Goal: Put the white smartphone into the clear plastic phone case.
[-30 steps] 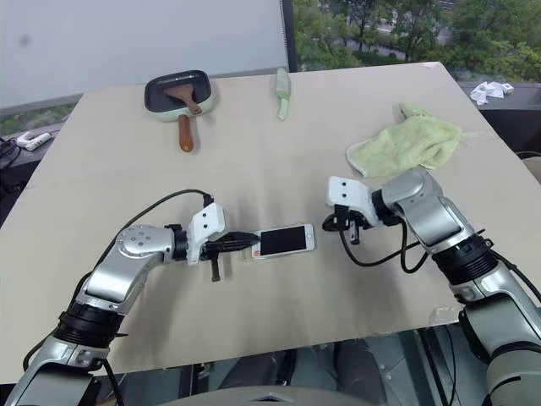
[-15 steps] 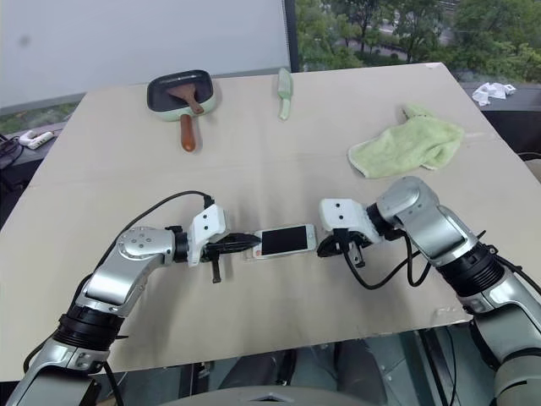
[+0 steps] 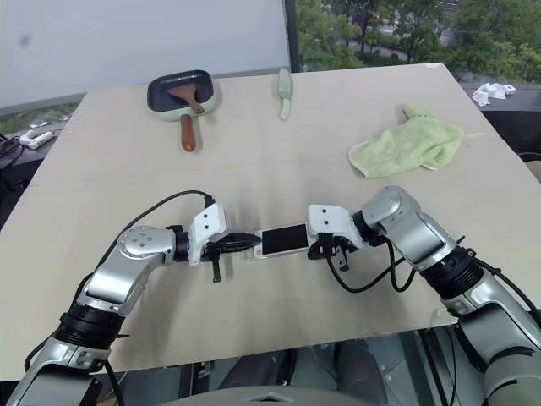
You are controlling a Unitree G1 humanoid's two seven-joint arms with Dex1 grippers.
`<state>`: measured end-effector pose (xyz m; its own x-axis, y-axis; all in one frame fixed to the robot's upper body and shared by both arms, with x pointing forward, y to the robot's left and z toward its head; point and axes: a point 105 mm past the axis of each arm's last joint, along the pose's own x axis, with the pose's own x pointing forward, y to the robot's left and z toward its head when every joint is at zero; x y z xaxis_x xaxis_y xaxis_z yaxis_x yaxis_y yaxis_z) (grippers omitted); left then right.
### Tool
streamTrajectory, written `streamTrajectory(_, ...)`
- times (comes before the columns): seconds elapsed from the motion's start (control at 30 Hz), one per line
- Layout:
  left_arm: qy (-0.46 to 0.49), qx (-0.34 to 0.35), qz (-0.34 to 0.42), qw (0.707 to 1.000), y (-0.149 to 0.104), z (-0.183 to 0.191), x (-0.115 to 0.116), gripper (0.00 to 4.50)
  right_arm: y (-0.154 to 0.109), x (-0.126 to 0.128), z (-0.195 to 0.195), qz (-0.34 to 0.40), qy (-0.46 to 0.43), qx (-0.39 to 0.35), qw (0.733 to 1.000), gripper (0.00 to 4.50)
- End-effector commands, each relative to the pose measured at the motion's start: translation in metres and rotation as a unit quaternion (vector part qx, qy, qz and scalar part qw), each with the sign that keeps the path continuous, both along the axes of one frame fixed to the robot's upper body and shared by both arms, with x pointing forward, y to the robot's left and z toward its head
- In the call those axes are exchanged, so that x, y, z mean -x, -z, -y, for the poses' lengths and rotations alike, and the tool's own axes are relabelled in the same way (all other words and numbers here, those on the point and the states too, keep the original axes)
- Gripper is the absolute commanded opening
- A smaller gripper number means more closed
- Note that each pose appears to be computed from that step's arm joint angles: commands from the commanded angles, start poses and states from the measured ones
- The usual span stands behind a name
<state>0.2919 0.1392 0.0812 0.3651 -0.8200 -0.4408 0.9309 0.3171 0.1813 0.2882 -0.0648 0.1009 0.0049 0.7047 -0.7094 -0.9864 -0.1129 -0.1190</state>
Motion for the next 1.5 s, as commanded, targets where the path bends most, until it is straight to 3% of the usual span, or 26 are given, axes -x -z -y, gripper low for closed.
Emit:
streamTrajectory(0.03,-0.007,-0.030,-0.055,0.998,0.030,-0.006,0.009,0.00,-0.010,-0.004,-0.002,0.017,0.010,-0.014,1.000,0.07)
streamTrajectory(0.4,-0.014,-0.022,-0.044,0.999,0.022,-0.008,0.006,0.00,-0.026,0.005,0.010,-0.002,0.006,-0.029,1.000,0.07)
streamTrajectory(0.67,-0.014,0.053,0.028,0.998,-0.046,-0.012,0.004,0.00,-0.039,-0.005,0.042,0.017,0.053,-0.010,0.998,0.07)
streamTrajectory(0.83,-0.043,0.053,0.040,0.997,-0.068,-0.035,0.011,0.00,-0.040,-0.018,0.052,0.043,0.084,-0.003,0.996,0.07)
streamTrajectory(1.0,-0.085,0.015,0.022,0.996,-0.046,-0.071,0.020,0.00,-0.039,-0.035,0.049,0.069,0.113,-0.022,0.991,0.07)
streamTrajectory(1.2,-0.077,0.008,-0.006,0.997,-0.014,-0.069,0.027,0.00,-0.031,-0.040,0.049,0.070,0.124,-0.022,0.990,0.07)
streamTrajectory(1.5,-0.055,0.010,-0.021,0.998,0.005,-0.055,0.012,0.00,-0.029,-0.036,0.039,0.067,0.107,-0.018,0.992,0.07)
